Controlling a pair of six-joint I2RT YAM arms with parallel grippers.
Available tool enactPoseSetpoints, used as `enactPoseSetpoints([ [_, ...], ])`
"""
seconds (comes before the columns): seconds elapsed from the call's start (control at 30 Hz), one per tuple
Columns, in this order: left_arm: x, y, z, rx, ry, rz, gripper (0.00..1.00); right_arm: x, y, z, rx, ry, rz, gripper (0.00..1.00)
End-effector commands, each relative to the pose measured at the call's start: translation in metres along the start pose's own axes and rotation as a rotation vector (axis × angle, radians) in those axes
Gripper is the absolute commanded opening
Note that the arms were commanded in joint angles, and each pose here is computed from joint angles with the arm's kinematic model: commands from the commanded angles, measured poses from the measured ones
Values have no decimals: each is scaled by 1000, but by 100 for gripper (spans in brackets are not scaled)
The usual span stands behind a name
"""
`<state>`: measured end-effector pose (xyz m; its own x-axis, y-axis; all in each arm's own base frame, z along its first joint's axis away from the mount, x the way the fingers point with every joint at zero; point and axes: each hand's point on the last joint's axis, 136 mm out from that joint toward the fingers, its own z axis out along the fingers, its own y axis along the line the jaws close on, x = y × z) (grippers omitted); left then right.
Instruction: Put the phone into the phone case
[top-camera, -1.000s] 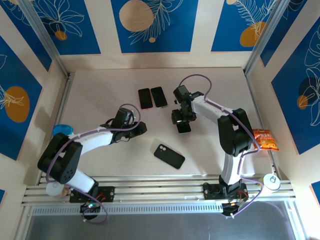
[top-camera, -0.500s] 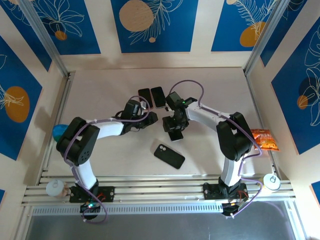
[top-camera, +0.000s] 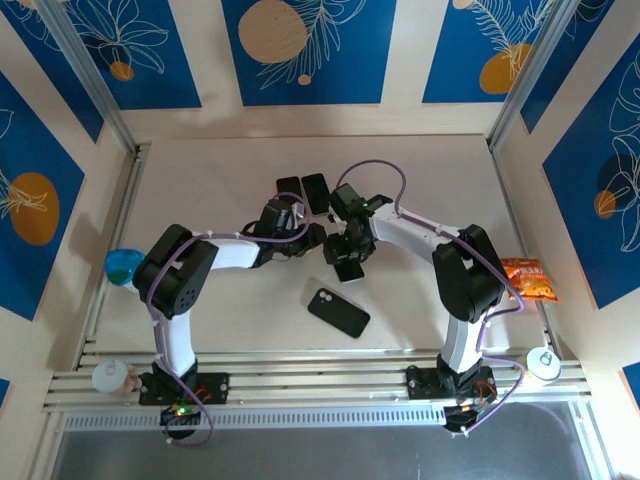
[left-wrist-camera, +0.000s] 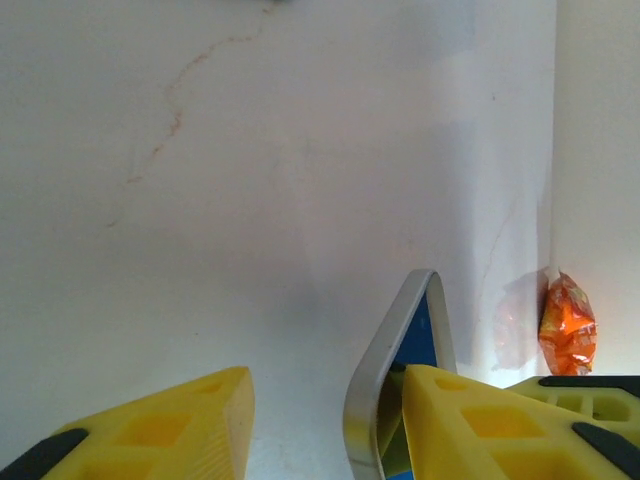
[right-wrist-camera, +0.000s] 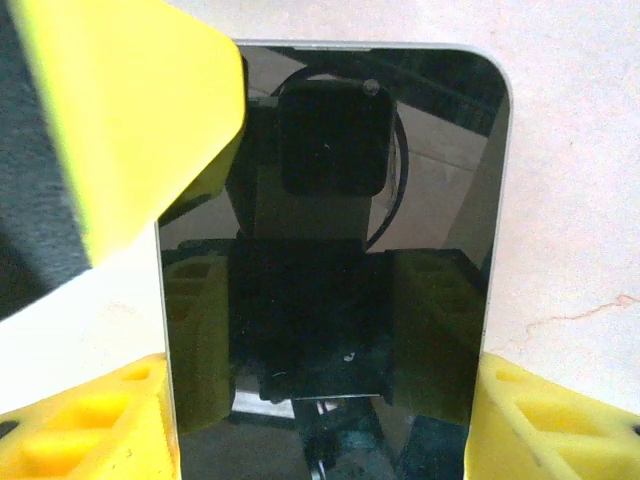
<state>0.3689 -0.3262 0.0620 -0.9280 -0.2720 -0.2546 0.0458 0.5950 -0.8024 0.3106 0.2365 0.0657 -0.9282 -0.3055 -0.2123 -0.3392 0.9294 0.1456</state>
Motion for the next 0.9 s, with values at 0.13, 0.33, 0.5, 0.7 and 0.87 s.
enactPoseSetpoints([
  [0.13,2,-22,10,74,23,8,42,-15,16,-12,-61,-33,3,49],
  [0.33,3,-25,14,96,28,0,41,-17,18,-12,-67,-34,7,49],
  [0.5,6,-25,16,103,34,-5,34,-18,19,-13,-71,-35,9,48],
  [0.7,5,-27,16,126,22,-19,0,-18,19,-15,-78,-36,15,47],
  [0.87,0,-35,11,154,-8,-17,0,-12,12,-16,-75,-35,41,51],
])
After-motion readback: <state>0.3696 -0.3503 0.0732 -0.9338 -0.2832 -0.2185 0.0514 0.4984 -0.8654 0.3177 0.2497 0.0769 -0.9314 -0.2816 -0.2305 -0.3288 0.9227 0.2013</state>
